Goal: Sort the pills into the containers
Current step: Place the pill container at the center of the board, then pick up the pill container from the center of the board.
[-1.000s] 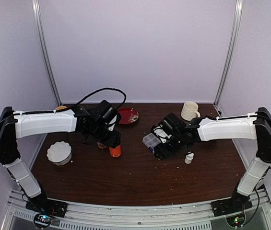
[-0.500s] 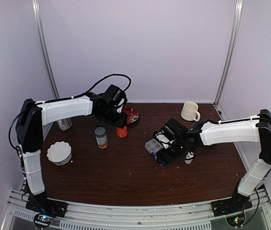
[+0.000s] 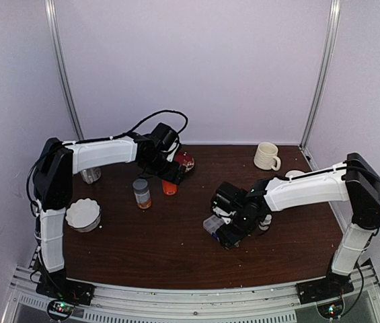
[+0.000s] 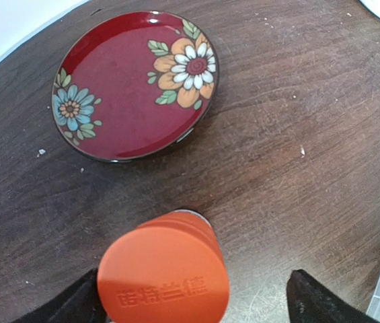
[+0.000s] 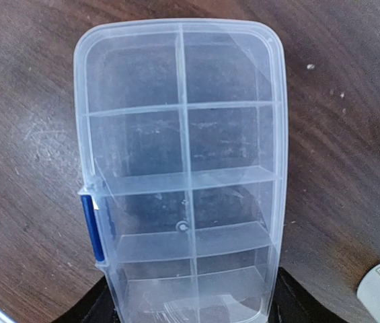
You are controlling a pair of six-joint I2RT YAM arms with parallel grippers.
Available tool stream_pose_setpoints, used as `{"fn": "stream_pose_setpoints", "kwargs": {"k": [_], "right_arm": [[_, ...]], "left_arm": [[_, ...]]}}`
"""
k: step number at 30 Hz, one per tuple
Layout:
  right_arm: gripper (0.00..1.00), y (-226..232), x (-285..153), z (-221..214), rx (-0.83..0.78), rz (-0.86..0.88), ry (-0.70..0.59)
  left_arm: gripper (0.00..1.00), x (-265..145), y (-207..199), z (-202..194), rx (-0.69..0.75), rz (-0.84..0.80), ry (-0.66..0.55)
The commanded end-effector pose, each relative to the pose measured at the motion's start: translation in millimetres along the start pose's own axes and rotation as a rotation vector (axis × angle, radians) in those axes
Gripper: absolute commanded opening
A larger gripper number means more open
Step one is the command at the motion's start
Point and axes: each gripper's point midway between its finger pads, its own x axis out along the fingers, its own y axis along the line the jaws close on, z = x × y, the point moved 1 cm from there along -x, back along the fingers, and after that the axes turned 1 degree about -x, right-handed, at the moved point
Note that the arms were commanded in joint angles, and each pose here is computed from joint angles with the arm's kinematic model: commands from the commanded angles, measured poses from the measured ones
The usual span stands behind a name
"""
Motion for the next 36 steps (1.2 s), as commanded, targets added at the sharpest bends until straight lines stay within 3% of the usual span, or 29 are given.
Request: {"fn": "stream_pose_setpoints", "kwargs": {"k": [1,8,11,22,30,34,36], "right_arm": [[0.63,4.7,4.6,-2.4,0.025,-0.030,0.030],[0.97,18.7,3.4,7.1,0.029,0.001,-0.016],[0.99,17.7,-6.5,11.9,0.042,0.010,-0.060],[0.94,23.9,6.6,3.1,0.019,0.065,-0.007],[0.86,61.6,-18.1,-3.0,0.065,0.284,-0.060],[0.75,60.5,-23.8,-5.5,0.089,0.315,-0.087],[0.64,59.7,-26.5,-4.8,0.107,0.340,-0.100]], "left_arm": [[0.97,-26.1,-4.8,20.0,0.003,-0.038,-0.057],[0.98,-74.3,-4.0,26.1,-0.022,-0.056,-0.117],[0.97,-96.3,-10.5,23.0,-0.024,-0.061,-0.145],[0.96,-146.0,-33.9,-29.6,-0.151,-0.184,-0.175],[0.93,-154.3,-47.1,-64.3,-0.253,-0.326,-0.200],[0.92,-148.9,-72.6,-78.8,-0.275,-0.442,-0.192],[0.91,-145.9,-85.6,-82.8,-0.280,-0.479,-0.188]]}}
